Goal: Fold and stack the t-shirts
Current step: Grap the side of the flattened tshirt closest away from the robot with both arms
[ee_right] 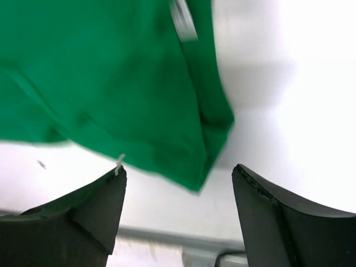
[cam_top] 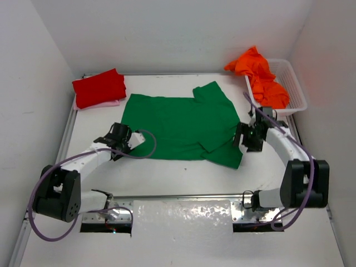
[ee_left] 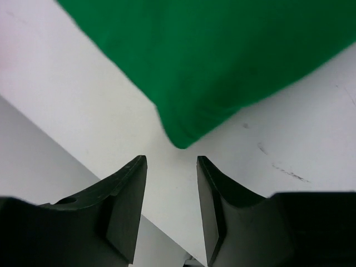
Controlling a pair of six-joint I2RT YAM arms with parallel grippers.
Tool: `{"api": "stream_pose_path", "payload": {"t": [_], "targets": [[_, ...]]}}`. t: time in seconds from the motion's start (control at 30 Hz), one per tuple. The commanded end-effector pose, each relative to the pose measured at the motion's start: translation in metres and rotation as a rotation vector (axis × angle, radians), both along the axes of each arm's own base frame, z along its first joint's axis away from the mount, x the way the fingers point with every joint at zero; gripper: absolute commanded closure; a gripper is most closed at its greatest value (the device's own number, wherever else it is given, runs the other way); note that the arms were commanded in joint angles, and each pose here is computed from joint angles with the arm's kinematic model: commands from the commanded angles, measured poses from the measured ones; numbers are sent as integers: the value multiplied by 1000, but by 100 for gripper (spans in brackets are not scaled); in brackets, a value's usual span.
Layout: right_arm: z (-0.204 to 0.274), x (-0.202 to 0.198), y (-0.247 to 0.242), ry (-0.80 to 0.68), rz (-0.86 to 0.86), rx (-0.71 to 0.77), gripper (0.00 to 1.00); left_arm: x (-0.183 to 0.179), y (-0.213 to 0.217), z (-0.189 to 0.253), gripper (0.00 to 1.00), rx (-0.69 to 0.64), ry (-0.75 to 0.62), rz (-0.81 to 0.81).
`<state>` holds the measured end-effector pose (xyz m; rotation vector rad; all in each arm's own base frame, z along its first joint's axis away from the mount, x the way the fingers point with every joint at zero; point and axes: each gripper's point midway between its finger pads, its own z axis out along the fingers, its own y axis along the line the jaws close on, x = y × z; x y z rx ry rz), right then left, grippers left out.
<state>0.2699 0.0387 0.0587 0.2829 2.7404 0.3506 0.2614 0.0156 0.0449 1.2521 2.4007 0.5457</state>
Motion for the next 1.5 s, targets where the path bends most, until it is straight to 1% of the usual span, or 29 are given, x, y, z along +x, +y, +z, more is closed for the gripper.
{"api": "stream_pose_path", "payload": {"t": [0.0, 0.07, 0.13, 0.27, 0.33, 0.4, 0.43, 0.47, 0.5, 0.53, 0.57, 0.6, 0.63, 0.77, 0.97, 1.1, 1.13, 1.23, 1.27, 1.3, 1.33, 1.37, 1.4, 1.43, 1.47], "targets": [[-11, -34, 5, 61, -41, 38, 26, 16, -8, 3, 60, 6, -61, -56], [-20, -47, 10, 63, -51, 67, 25, 24, -11, 3, 60, -2, -89, -49], [-31, -56, 14, 73, -57, 85, 25, 25, -14, -3, 60, -10, -83, -50], [-50, -58, 22, 77, -76, 138, 27, 31, -16, -12, 59, -24, -120, -33], [-57, -56, 23, 71, -88, 146, 31, 27, -14, -22, 60, -17, -98, -21], [-65, -57, 24, 93, -99, 155, 36, 25, -13, -29, 65, -16, -86, 3], [-68, -56, 24, 89, -100, 155, 47, 21, -10, -34, 70, -10, -80, 12], [-70, -56, 23, 94, -107, 148, 54, 20, -8, -37, 77, -2, -79, 21], [-71, -56, 20, 96, -115, 138, 61, 18, -7, -40, 80, -3, -73, 29], [-71, -58, 18, 106, -124, 128, 78, 13, -6, -44, 85, -1, -60, 33], [-72, -59, 10, 112, -142, 105, 85, 10, -5, -47, 95, 2, -54, 34], [-69, -59, 5, 106, -156, 90, 92, 7, -4, -50, 100, 4, -47, 40], [-68, -64, -4, 123, -179, 74, 100, 3, -1, -53, 100, 12, -37, 48], [-64, -74, -24, 143, -229, 46, 100, -6, 4, -55, 100, 31, -14, 66], [-57, -80, -37, 183, -197, -13, 100, -10, 5, -43, 100, 28, -12, 72], [-55, -81, -27, 210, -147, 42, 100, -17, 0, -39, 100, 1, 19, 72], [-56, -84, -25, 222, -138, 52, 100, -26, -1, -41, 100, 0, 58, 69], [-62, -100, -24, 254, -149, 45, 99, -45, -4, -42, 100, -7, 117, 64], [-62, -105, -23, 251, -151, 43, 98, -50, -6, -41, 100, -13, 118, 62], [-62, -106, -23, 249, -154, 44, 89, -54, -7, -41, 99, -16, 124, 62], [-63, -106, -22, 245, -158, 44, 80, -60, -8, -41, 87, -17, 135, 61], [-62, -105, -22, 238, -159, 42, 69, -63, -9, -42, 79, -22, 141, 72], [-61, -103, -23, 234, -162, 41, 59, -64, -10, -41, 74, -25, 138, 79], [-60, -101, -24, 232, -155, 39, 47, -63, -9, -39, 67, -21, 135, 91], [-59, -99, -26, 232, -153, 30, 45, -58, -9, -34, 65, -19, 114, 100]]}}
